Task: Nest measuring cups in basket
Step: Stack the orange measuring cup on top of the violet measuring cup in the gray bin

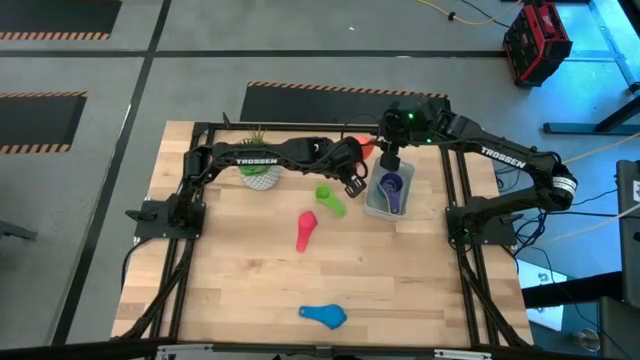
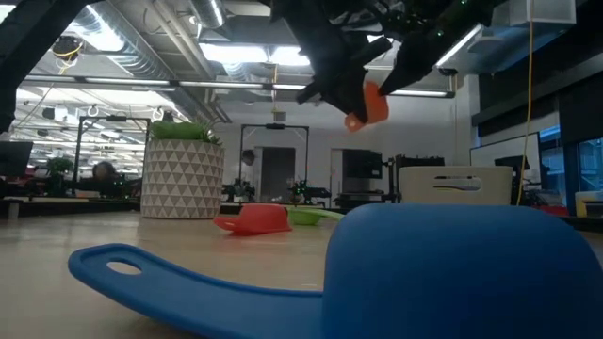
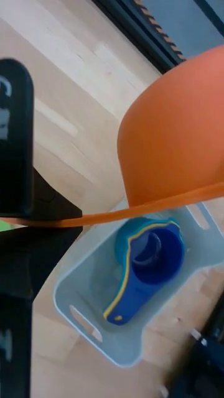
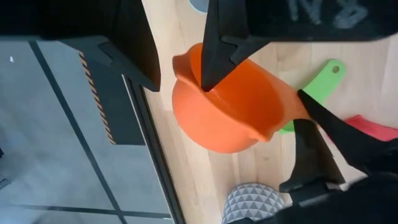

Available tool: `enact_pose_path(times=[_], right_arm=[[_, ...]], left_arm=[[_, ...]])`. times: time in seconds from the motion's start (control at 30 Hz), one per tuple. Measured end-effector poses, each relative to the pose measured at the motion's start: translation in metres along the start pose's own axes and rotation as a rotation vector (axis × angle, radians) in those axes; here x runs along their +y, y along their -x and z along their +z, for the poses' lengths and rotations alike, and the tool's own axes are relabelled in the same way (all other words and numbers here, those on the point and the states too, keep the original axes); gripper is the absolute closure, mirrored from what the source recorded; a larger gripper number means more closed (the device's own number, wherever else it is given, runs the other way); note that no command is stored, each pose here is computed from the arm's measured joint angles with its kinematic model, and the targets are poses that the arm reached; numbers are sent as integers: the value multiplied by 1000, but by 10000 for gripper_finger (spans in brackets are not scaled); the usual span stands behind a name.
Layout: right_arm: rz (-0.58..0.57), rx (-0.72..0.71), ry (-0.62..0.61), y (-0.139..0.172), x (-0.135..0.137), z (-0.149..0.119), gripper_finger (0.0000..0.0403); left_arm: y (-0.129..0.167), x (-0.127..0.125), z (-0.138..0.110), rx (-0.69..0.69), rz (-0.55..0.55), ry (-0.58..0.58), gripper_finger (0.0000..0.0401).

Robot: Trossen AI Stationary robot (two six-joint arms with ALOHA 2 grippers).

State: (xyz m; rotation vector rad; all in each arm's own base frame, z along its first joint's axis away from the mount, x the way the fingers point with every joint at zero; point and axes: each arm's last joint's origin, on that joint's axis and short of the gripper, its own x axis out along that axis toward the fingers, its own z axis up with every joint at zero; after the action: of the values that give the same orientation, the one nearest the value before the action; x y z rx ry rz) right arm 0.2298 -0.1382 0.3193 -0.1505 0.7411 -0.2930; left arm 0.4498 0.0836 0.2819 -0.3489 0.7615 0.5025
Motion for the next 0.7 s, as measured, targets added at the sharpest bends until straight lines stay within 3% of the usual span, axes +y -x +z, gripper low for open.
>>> enact_pose_path(times=[0.5,0.7], right_arm=[[1,6,-3,0,0,-1,284],[2,6,-4,0,0,-1,317]], left_arm=[[1,-5,1,-23,-16,-3,399],[1,-5,2,-33,-19,-2,399]])
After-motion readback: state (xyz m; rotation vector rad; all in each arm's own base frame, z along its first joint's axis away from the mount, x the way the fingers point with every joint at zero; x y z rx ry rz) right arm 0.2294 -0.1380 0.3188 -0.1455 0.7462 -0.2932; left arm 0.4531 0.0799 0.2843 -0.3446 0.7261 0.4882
